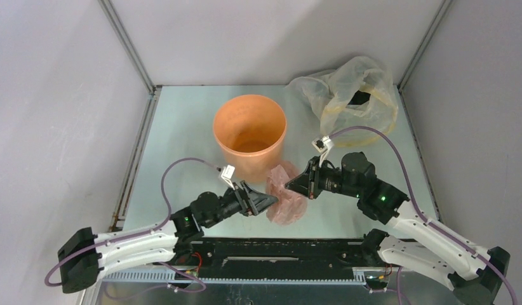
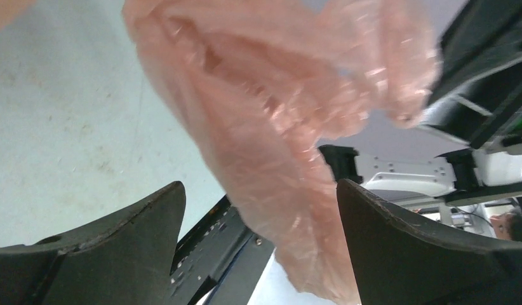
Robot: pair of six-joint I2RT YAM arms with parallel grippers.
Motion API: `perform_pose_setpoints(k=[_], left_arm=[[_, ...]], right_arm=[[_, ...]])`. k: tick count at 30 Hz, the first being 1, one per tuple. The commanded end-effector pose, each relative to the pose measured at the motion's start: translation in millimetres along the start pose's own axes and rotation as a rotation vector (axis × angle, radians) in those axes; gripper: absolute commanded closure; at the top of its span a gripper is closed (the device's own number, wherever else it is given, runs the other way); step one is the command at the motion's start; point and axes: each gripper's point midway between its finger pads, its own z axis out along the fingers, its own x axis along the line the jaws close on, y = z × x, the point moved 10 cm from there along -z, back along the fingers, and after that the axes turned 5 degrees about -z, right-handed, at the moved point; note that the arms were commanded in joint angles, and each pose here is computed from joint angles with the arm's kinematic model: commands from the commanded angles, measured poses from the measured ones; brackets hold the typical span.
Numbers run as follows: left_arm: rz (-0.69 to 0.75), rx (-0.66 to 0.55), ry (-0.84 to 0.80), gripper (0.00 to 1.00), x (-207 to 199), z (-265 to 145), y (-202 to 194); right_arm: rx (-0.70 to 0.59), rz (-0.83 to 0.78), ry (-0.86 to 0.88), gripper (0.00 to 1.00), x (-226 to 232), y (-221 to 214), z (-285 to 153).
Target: Put the trash bags into the trash bin
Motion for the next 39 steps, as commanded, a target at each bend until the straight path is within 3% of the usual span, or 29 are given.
perform_pose_setpoints(k=[1,4,6,10,17,20,26,29,33,37,39], left_arm=[[-0.065,-0.015,0.068,0.06,3.6,9.2,-3.4],[-0.062,0.001,0.142,0.16,18.0,14.0,-9.5],[-0.017,-0.017,0.235,0.31,30.2,14.0,-9.7],[0.089,-0.175,0.520,0.58,62.2,-4.6,2.4],[0.159,-0.331,0.644,0.83,85.6,-43.6,14.2],[0.174,-0.350,0.656,0.87,85.5,-51.9,17.4],[0.218,-0.329,0.671,0.90,82.5,-56.6,19.9],[0.245,-0.355,0.722,0.91,79.8,-61.0,25.9],[0.241,-0.395,0.758,0.91,78.3,-65.6,33.6],[0.277,-0.399,0.779,0.95,76.3,-66.9,42.7],[0.306,-0.386,0.773,0.97,71.8,-66.0,46.5]], right_arm=[[-0.102,-0.051,0.047,1.00,15.3,20.2,-7.0],[-0.124,-0.054,0.056,1.00,19.7,21.3,-15.1],[-0.144,-0.058,0.054,1.00,22.7,22.0,-23.4],[-0.217,-0.074,-0.002,1.00,31.9,30.3,-51.3],[-0.382,-0.059,-0.281,1.00,29.3,36.9,-106.8],[-0.421,-0.032,-0.395,1.00,21.3,32.7,-119.2],[-0.375,-0.022,-0.527,1.00,7.8,24.6,-119.3],[-0.355,0.006,-0.707,1.00,-8.5,18.5,-119.8],[-0.365,0.100,-1.022,0.88,-33.6,7.3,-124.1],[-0.314,0.062,-0.997,0.33,-35.2,6.4,-116.8],[-0.248,-0.008,-0.887,0.21,-30.5,6.8,-109.0]])
